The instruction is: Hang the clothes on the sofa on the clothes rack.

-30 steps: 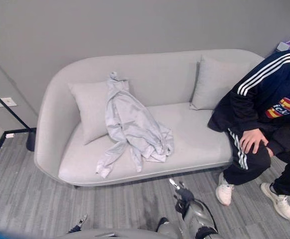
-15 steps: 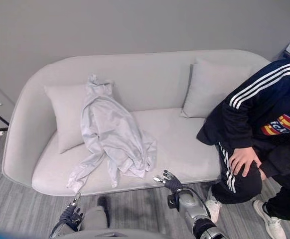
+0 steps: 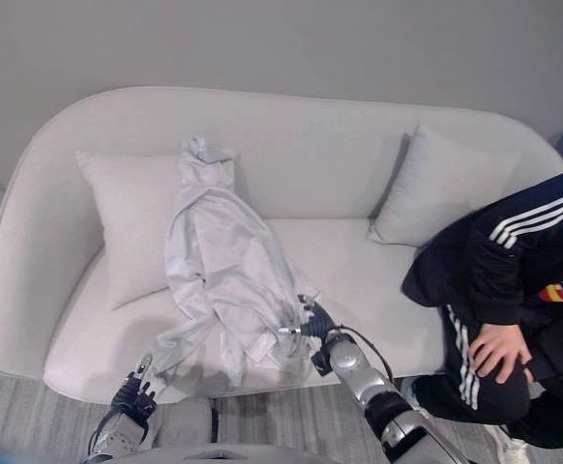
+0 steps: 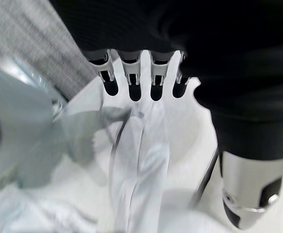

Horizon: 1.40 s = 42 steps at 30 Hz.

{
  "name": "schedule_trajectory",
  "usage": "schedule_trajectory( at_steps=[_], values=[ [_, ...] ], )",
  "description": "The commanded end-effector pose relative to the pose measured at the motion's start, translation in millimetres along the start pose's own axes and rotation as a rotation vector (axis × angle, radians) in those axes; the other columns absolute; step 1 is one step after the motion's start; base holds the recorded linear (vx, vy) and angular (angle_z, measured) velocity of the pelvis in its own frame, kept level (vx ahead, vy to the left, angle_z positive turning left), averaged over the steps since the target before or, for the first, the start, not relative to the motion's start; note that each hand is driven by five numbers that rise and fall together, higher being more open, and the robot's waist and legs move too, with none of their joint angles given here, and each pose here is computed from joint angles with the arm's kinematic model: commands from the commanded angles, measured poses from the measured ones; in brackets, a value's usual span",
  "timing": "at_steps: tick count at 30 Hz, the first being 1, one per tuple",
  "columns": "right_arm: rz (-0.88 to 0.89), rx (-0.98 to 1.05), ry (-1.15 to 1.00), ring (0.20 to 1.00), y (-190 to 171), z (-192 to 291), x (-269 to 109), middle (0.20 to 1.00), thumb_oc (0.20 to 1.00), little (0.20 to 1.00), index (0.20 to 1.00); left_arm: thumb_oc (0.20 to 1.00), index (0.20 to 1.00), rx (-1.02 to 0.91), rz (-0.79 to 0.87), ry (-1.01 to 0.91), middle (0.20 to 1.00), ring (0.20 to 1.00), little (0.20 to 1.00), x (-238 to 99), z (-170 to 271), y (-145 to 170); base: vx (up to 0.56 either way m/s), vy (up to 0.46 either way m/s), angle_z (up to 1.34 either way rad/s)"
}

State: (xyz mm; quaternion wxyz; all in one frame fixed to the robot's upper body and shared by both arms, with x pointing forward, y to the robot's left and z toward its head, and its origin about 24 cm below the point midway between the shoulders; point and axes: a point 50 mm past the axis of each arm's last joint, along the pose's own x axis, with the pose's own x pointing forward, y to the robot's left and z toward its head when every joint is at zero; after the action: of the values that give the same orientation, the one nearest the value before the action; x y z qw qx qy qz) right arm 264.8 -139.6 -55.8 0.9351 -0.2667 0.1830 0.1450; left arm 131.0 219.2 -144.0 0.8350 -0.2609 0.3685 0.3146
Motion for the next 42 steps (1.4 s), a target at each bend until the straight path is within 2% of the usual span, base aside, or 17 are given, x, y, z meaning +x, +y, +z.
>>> schedule_trajectory(
  at_steps=[1, 5, 9, 13, 20, 24, 33, 34, 35, 37, 42],
  values=[
    [-0.100, -0.122, -0.059, 1.000, -15.3, 7.3, 1.2, 1.000, 1.000, 1.000, 1.000, 1.000, 1.000, 0.112, 0.000, 0.023, 1.000, 1.000, 1.000, -8.2, -17.5, 7.7, -0.06, 0.035, 0.09],
    [-0.172, -0.226, -0.053, 1.000, -23.6, 12.6, 10.1, 1.000, 1.000, 1.000, 1.000, 1.000, 1.000, 0.162, 0.002, 0.020, 1.000, 1.000, 1.000, -8.8, -18.1, 10.2, -0.05, 0.019, 0.13],
    [-0.427, -0.365, 0.030, 1.000, -55.2, 14.0, 23.5, 1.000, 1.000, 1.000, 1.000, 1.000, 1.000, 0.201, -0.024, -0.061, 1.000, 1.000, 1.000, -8.1, -5.9, -1.8, -0.06, 0.065, 0.17],
    [-0.539, -0.436, 0.053, 1.000, -69.9, 21.5, 28.5, 1.000, 1.000, 1.000, 1.000, 1.000, 1.000, 0.210, -0.053, -0.113, 1.000, 1.000, 1.000, -6.4, 4.1, -18.7, 0.01, 0.042, 0.19],
    [-0.612, -0.504, 0.091, 1.000, -91.5, 31.0, 32.8, 1.000, 1.000, 1.000, 1.000, 1.000, 1.000, 0.245, -0.147, -0.221, 1.000, 1.000, 1.000, -7.8, 26.6, -45.7, -0.01, 0.053, 0.08],
    [-0.663, -0.432, 0.115, 1.000, -111.0, 39.6, 34.1, 1.000, 1.000, 1.000, 1.000, 1.000, 1.000, 0.250, -0.223, -0.288, 1.000, 1.000, 1.000, -14.2, 39.4, -59.2, -0.02, 0.085, 0.21],
    [-0.554, -0.501, 0.198, 1.000, -106.6, 43.8, 40.5, 1.000, 1.000, 1.000, 1.000, 1.000, 1.000, 0.190, -0.254, -0.290, 1.000, 1.000, 1.000, -17.8, 42.0, -71.2, 0.01, 0.073, -0.02],
    [-0.554, -0.501, 0.198, 0.567, -106.6, 43.8, 40.5, 0.567, 0.567, 0.567, 0.567, 1.000, 1.000, 0.190, -0.254, -0.290, 1.000, 1.000, 1.000, -17.8, 42.0, -71.2, 0.04, 0.009, 0.04],
    [-0.506, -0.503, 0.223, 0.200, -104.4, 43.5, 41.9, 0.200, 0.200, 0.200, 0.200, 1.000, 1.000, 0.192, -0.252, -0.292, 1.000, 1.000, 1.000, -16.8, 44.7, -72.3, 0.04, 0.005, 0.11],
    [-0.484, -0.527, 0.245, 0.200, -102.4, 40.4, 41.6, 0.200, 0.200, 0.200, 0.200, 1.000, 1.000, 0.195, -0.244, -0.295, 1.000, 1.000, 1.000, -15.5, 47.7, -71.4, 0.04, 0.006, 0.17],
    [-0.488, -0.357, 0.286, 0.200, -90.3, 31.2, 40.2, 0.200, 0.200, 0.200, 0.200, 1.000, 1.000, 0.206, -0.216, -0.304, 1.000, 1.000, 1.000, -13.0, 53.3, -71.3, 0.01, 0.002, 0.06]
  ],
)
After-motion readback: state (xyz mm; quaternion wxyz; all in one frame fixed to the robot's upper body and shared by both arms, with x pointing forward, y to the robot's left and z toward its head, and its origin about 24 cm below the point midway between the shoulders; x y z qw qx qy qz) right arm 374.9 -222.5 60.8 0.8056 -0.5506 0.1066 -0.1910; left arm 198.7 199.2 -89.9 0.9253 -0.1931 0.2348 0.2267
